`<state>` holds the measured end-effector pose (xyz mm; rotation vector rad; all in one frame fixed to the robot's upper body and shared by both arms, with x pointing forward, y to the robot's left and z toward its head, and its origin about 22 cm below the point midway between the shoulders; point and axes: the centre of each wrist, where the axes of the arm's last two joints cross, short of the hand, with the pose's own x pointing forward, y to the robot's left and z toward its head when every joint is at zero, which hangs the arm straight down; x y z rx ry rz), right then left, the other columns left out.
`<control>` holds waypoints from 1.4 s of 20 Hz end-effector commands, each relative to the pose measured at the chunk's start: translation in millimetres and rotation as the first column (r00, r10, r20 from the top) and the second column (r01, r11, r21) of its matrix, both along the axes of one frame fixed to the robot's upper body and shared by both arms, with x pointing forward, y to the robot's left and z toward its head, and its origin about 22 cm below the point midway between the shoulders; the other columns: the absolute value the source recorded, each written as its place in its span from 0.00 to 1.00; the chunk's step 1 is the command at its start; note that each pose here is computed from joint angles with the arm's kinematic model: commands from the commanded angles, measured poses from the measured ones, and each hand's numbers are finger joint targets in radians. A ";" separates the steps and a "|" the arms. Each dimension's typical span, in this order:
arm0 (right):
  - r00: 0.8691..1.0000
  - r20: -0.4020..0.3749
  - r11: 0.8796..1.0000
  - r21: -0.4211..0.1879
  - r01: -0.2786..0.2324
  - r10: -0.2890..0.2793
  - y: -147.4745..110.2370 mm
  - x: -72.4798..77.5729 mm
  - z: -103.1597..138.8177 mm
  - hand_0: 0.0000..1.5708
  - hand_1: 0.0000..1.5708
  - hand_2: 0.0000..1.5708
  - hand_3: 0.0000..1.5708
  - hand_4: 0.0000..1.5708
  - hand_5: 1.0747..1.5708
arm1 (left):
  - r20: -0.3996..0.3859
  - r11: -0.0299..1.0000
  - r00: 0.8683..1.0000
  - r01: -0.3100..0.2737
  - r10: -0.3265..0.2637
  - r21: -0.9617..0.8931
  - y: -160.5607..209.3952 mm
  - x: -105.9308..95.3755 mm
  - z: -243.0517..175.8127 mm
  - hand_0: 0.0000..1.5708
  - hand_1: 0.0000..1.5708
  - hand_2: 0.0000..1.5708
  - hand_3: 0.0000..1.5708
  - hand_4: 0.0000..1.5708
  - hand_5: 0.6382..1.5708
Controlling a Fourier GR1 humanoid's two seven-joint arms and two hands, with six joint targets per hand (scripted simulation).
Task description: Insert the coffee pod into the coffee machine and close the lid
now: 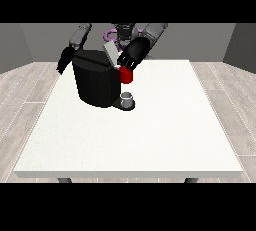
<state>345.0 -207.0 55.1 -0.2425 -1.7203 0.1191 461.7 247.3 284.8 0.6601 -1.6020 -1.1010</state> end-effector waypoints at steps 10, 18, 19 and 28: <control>0.999 0.043 1.000 0.005 0.013 -0.013 0.4 8.8 28.8 0.00 0.00 0.00 0.00 0.00 1.00 | 0.121 0.985 0.992 0.000 -0.021 0.172 7.1 -1.7 -22.0 0.74 0.74 0.76 0.68 0.00 1.00; 1.000 0.027 1.000 -0.027 -0.011 0.012 3.1 2.6 23.5 0.00 0.00 0.00 0.00 0.00 1.00 | 0.134 0.995 0.990 -0.055 0.045 0.078 13.8 0.8 -12.9 0.71 0.71 0.71 0.62 0.00 1.00; 1.000 0.015 1.000 -0.009 0.007 -0.007 5.6 6.7 20.5 0.00 0.00 0.00 0.00 0.00 1.00 | 0.132 0.995 0.991 -0.034 0.022 0.094 8.5 -0.3 5.9 0.72 0.72 0.72 0.61 0.00 1.00; 0.999 0.035 1.000 -0.001 0.011 -0.011 16.3 10.4 26.4 0.00 0.00 0.00 0.00 0.05 1.00 | 0.196 0.996 0.980 0.007 -0.025 0.093 -6.6 1.1 -1.2 0.78 0.78 0.77 0.62 0.00 1.00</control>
